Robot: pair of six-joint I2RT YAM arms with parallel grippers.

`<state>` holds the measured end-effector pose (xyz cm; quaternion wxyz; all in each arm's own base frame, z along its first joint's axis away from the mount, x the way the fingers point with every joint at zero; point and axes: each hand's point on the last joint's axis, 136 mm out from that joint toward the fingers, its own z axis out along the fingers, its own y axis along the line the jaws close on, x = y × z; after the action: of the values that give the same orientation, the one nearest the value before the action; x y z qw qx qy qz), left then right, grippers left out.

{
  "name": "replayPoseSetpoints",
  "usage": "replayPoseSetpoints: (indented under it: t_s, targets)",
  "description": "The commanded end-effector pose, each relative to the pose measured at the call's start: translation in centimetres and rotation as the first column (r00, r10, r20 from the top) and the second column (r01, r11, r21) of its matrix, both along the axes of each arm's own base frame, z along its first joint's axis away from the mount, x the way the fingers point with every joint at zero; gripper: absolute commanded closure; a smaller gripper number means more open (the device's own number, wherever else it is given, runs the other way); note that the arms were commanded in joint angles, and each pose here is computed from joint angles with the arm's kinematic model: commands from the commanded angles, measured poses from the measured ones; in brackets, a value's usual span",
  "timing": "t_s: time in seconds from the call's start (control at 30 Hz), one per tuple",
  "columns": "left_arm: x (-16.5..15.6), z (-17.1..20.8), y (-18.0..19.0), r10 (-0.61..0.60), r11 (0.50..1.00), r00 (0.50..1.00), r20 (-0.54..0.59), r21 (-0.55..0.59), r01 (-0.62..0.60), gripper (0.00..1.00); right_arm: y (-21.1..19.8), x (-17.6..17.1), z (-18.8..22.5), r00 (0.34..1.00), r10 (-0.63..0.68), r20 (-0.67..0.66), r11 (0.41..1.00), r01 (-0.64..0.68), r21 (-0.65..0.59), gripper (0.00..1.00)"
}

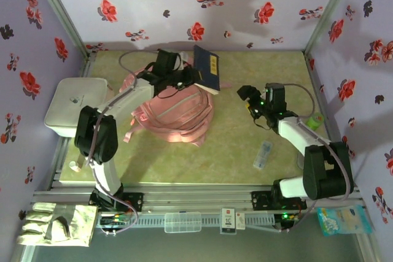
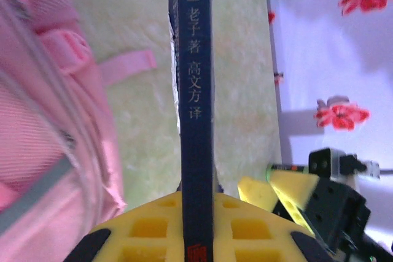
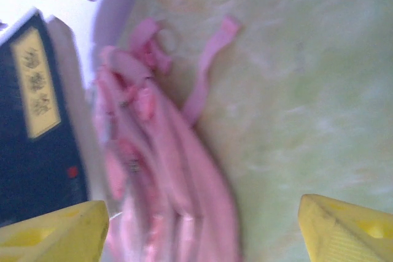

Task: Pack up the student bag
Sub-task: Pass the book.

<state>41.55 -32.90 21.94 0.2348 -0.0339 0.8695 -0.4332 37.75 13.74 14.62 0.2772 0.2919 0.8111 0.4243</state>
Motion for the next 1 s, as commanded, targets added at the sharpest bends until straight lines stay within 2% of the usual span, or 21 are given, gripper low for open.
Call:
replayPoseSetpoints:
  t_s: [0.0, 0.17, 0.4, 0.6, 0.73, 0.97]
  targets:
    - [1.1, 4.9, 1.3, 0.099, 0.985, 0.989, 0.108, -0.153, -0.082, 1.00, 4.7, 0.8, 4.3, 0.997, 0.045, 0.066, 0.955, -0.063, 0.291, 0.18]
    - [1.3, 7.2, 2.5, 0.183, 0.948, 0.978, 0.104, -0.282, -0.148, 1.00, 9.6, 2.0, 8.3, 0.988, 0.038, 0.150, 0.879, -0.104, 0.466, 0.13]
    - [1.5, 8.1, 2.5, 0.221, 0.907, 0.974, 0.059, -0.379, -0.183, 1.00, 13.8, 4.3, 11.1, 0.977, 0.004, 0.211, 0.781, -0.135, 0.609, 0.14]
    - [1.4, 8.2, 2.6, 0.228, 0.895, 0.973, 0.045, -0.404, -0.191, 1.00, 15.8, 5.0, 10.5, 0.980, -0.014, 0.201, 0.775, -0.116, 0.621, 0.16]
    - [1.3, 8.0, 2.6, 0.229, 0.893, 0.973, 0.036, -0.406, -0.195, 1.00, 16.1, 5.4, 10.6, 0.977, -0.036, 0.212, 0.773, -0.107, 0.625, 0.23]
    - [1.1, 7.8, 2.6, 0.229, 0.891, 0.973, 0.023, -0.407, -0.200, 1.00, 15.4, 6.4, 11.3, 0.962, -0.119, 0.247, 0.768, -0.068, 0.636, 0.49]
